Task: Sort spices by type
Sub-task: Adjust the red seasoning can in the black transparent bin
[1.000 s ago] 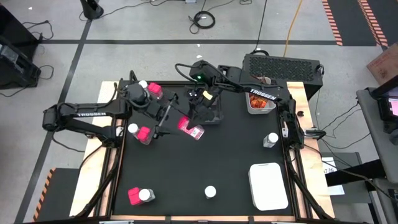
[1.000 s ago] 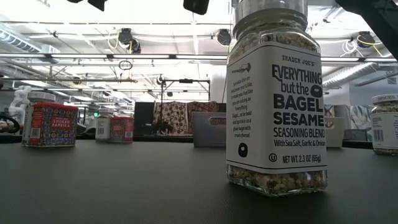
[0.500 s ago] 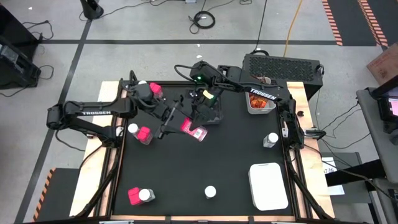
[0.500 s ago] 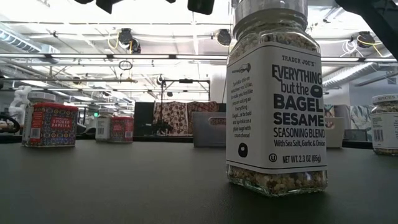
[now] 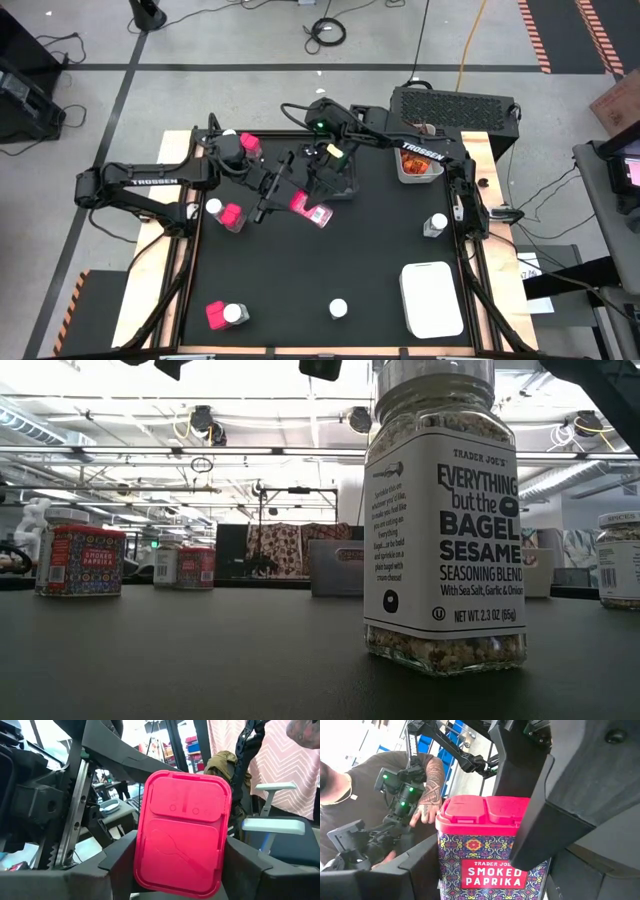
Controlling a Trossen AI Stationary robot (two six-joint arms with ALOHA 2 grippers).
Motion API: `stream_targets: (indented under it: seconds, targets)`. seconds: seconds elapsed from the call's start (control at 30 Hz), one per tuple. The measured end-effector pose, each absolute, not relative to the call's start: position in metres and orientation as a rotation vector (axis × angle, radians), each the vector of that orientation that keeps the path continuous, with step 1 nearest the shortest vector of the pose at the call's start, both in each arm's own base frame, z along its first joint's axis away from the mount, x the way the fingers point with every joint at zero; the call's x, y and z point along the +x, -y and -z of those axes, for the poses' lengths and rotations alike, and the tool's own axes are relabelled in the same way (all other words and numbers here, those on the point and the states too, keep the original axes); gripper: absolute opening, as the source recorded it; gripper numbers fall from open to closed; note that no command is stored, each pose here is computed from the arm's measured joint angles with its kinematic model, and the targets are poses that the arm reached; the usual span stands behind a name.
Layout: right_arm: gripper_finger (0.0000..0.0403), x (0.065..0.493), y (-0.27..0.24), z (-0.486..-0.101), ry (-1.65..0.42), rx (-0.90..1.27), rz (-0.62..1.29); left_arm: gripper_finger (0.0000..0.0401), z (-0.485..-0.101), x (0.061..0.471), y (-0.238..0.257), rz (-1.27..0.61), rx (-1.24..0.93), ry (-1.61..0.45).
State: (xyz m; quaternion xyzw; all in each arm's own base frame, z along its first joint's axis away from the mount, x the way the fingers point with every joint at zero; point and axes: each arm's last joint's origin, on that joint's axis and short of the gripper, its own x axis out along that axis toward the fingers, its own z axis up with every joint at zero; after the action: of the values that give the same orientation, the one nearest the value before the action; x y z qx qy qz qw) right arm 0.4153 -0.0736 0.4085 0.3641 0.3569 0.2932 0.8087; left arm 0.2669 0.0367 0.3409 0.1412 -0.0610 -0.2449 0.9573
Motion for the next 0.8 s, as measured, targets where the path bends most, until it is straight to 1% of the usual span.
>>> stream_targets:
  seconds: [0.17, 0.33, 0.47, 0.6, 0.73, 0.8]
  targets:
    - [0.0303, 0.414, 0.079, -0.409, -0.761, 0.801, -0.61, 0.023, -0.344, 0.265, -0.037, 0.485, 0.294, 0.136]
    - [0.0327, 0.405, 0.082, -0.42, -0.714, 0.738, -0.588, 0.0227, -0.352, 0.256, -0.037, 0.439, 0.333, 0.165]
    - [0.0342, 0.391, 0.091, -0.432, -0.688, 0.727, -0.561, 0.0223, -0.356, 0.246, -0.037, 0.457, 0.325, 0.153]
    - [0.0344, 0.378, 0.1, -0.44, -0.668, 0.678, -0.466, 0.0223, -0.358, 0.24, -0.036, 0.448, 0.32, 0.131]
    - [0.0345, 0.36, 0.107, -0.447, -0.687, 0.672, -0.416, 0.0222, -0.36, 0.231, -0.037, 0.377, 0.302, 0.083]
    - [0.0345, 0.346, 0.106, -0.451, -0.726, 0.642, -0.344, 0.0222, -0.357, 0.225, -0.041, 0.299, 0.281, 0.02]
